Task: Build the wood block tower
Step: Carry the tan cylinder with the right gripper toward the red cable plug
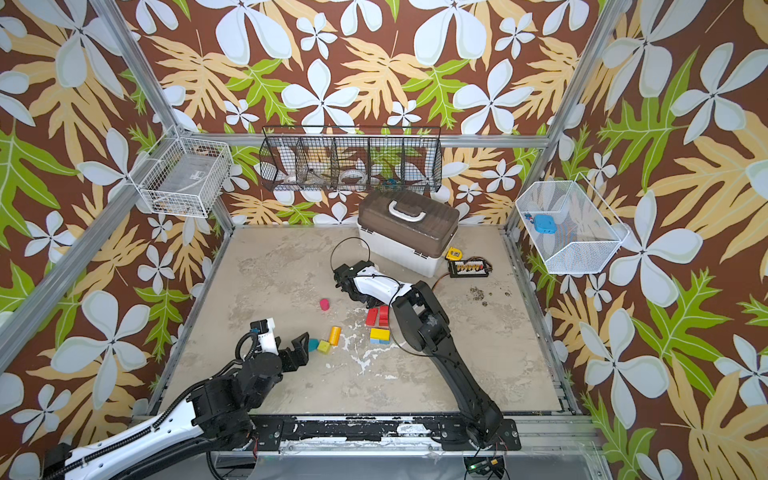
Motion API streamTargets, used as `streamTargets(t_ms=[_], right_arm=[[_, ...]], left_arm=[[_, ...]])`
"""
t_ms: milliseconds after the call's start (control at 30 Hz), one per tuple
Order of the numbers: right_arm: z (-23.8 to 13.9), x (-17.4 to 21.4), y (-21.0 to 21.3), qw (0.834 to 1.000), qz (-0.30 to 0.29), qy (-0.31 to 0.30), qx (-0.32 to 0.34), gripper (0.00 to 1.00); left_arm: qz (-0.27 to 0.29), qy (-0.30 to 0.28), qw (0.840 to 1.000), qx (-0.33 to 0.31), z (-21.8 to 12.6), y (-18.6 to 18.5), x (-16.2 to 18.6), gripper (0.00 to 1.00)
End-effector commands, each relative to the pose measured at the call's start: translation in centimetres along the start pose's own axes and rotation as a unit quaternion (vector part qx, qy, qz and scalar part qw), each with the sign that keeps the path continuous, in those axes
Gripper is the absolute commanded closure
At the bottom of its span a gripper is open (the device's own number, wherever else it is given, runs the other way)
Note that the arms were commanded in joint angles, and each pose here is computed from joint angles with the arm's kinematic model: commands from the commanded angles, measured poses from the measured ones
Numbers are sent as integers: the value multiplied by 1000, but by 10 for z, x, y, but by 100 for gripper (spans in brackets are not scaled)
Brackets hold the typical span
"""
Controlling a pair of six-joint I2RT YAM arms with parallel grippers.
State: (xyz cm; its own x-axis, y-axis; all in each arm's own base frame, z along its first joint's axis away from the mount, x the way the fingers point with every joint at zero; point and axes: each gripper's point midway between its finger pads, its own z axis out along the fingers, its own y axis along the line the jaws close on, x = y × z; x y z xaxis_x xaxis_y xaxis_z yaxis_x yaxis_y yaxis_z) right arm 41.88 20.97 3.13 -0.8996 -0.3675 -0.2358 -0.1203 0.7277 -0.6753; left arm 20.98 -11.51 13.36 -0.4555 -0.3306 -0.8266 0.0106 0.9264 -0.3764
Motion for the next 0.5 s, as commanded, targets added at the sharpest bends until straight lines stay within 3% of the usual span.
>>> streamTargets(t_ms=[0, 200, 467], right_arm=[[2, 6, 8, 1000, -14, 12, -14, 86], [3, 7, 12, 999, -20, 15, -23, 67], [0, 5, 10, 999, -16, 13, -29, 57]], left_arm=[[-1, -4, 1000, 1, 0, -1, -3, 7], [-1, -4, 1000, 0, 0, -1, -2, 7], [-1, -4, 1000, 1, 0, -1, -2, 7]])
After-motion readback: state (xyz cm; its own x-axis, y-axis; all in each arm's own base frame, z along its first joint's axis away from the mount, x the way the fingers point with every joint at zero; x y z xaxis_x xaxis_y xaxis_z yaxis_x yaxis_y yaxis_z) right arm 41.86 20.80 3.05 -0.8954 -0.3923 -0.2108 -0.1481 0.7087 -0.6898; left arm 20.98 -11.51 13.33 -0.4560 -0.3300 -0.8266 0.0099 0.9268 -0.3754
